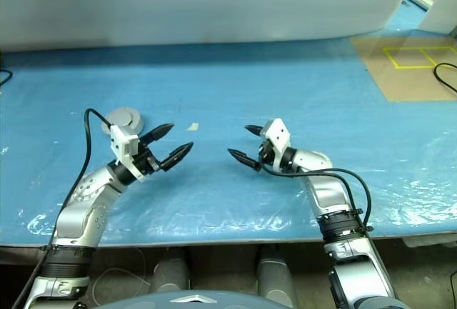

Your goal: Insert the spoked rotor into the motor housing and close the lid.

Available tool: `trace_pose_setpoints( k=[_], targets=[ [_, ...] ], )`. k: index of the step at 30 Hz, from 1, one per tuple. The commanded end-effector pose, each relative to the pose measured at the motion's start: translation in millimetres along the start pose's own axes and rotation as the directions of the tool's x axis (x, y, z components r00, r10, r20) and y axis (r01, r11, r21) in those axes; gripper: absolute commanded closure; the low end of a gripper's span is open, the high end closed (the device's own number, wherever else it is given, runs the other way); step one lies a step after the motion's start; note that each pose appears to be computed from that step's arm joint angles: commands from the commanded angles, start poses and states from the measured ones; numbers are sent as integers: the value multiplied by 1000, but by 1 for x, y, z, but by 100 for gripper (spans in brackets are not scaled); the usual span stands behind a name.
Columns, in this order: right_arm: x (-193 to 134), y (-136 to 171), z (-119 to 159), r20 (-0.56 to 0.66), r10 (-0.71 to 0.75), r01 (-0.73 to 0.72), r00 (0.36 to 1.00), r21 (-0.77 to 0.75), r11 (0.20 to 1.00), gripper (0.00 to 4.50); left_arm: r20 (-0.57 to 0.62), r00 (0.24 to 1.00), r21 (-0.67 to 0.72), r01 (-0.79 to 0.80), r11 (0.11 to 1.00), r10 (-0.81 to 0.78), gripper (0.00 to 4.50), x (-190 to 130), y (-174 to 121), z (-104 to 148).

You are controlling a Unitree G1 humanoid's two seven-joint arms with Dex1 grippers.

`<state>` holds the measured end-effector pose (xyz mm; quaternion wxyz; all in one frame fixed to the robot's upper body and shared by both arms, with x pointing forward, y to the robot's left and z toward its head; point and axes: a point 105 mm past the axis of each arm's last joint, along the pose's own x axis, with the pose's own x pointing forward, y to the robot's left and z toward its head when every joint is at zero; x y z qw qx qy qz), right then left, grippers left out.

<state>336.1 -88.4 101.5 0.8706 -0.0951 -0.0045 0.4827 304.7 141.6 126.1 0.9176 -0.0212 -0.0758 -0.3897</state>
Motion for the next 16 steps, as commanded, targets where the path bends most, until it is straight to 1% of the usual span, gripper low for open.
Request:
trace_pose_setpoints(
  k=[1, 6, 16],
  targets=[
    [1, -1, 17, 58, 11, -8, 998, -38, 999, 4, 34, 999, 44, 7, 999, -9, 0, -3, -1, 12],
    [0, -5, 22, 88, -12, 13, 996, -5, 1000, 4, 36, 999, 53, 20, 998, -22, 0, -3, -3, 13],
    [0, -1, 22, 96, 2, -5, 995, 34, 999, 4, 29, 999, 63, 32, 997, -34, 0, 1, -5, 14]
  ],
)
